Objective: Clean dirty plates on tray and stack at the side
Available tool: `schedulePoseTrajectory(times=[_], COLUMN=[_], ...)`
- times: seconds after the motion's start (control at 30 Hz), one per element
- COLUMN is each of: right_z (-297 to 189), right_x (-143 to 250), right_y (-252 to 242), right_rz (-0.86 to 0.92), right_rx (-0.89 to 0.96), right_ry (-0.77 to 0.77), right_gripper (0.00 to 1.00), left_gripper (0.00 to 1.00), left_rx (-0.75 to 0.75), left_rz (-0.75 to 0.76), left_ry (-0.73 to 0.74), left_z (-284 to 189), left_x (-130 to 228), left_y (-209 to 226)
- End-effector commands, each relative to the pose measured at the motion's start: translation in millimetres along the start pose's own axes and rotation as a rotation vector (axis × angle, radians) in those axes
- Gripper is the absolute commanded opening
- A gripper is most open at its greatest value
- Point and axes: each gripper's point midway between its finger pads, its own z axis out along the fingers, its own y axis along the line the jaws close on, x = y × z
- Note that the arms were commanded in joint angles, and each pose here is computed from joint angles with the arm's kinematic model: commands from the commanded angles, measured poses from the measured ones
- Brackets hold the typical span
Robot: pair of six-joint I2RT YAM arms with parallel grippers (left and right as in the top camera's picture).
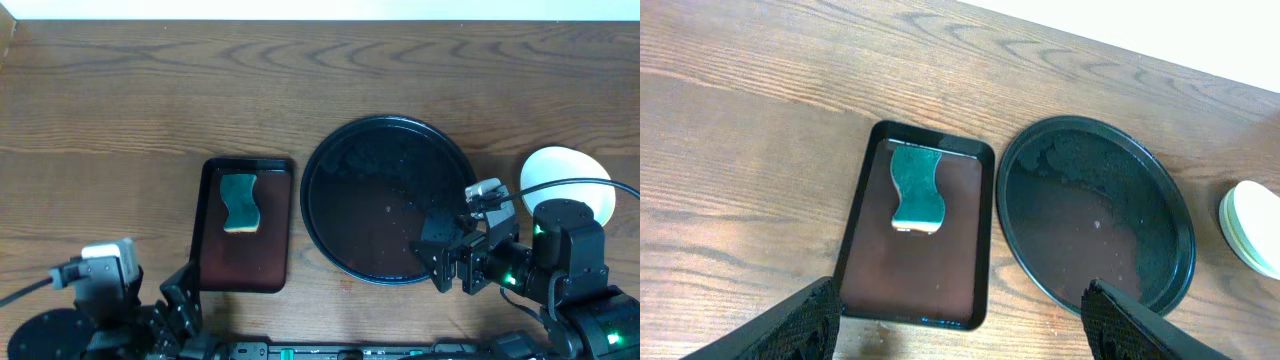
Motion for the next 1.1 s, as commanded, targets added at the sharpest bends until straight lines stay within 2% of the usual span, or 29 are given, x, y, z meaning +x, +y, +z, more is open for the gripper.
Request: schedulePoseTrajectory(times=[0.0,0.4,0.47,0.57,0.63,0.73,0.83,1.07], right_z=[-1.6,-20.0,-27.0,-41.6,-47.7,-46.8,-37.1,-2.8], right_x=[-0.9,-0.2,2.0,-19.5,-33.6,-37.8,-25.7,11.7], right_y=[2.7,11.5,3.4,-10.4,-14.8,-28.1,-46.3,-75.4], right_rz=[-0.015,-0.058,-0.094,-0.142,-0.235,-0.3,-0.271,-0.268], right_rx=[-0.004,-0.011,0.049,0.15,0.183,0.233,0.262,0.279], right_ry=[-0.001,-0.081,-0.11,-0.276,-0.393,-0.499,-0.551,-0.565], right_gripper=[0.99,0.99,0.99,0.99,0.99,0.99,0.99,0.99], left_gripper=[0.78,0.79,0.79,0.79,0.79,0.79,0.79,0.79], left_rx=[-0.016,-0.028,-0.03,-0.03,-0.03,-0.03,-0.03,-0.03], left_rz=[-0.007,-0.007,-0.007,-0.007,-0.007,-0.007,-0.007,-0.007], left_ry=[0.002,0.037,0.043,0.042,0.042,0.042,0.042,0.042], left_z=[-1.0,-1.0,-1.1,-1.2,-1.1,-1.1,-1.1,-1.1], left_x=[3.3,11.7,13.2,13.0,13.1,13.1,13.1,13.1], left_y=[3.7,6.5,7.0,7.0,7.0,7.0,7.0,7.0])
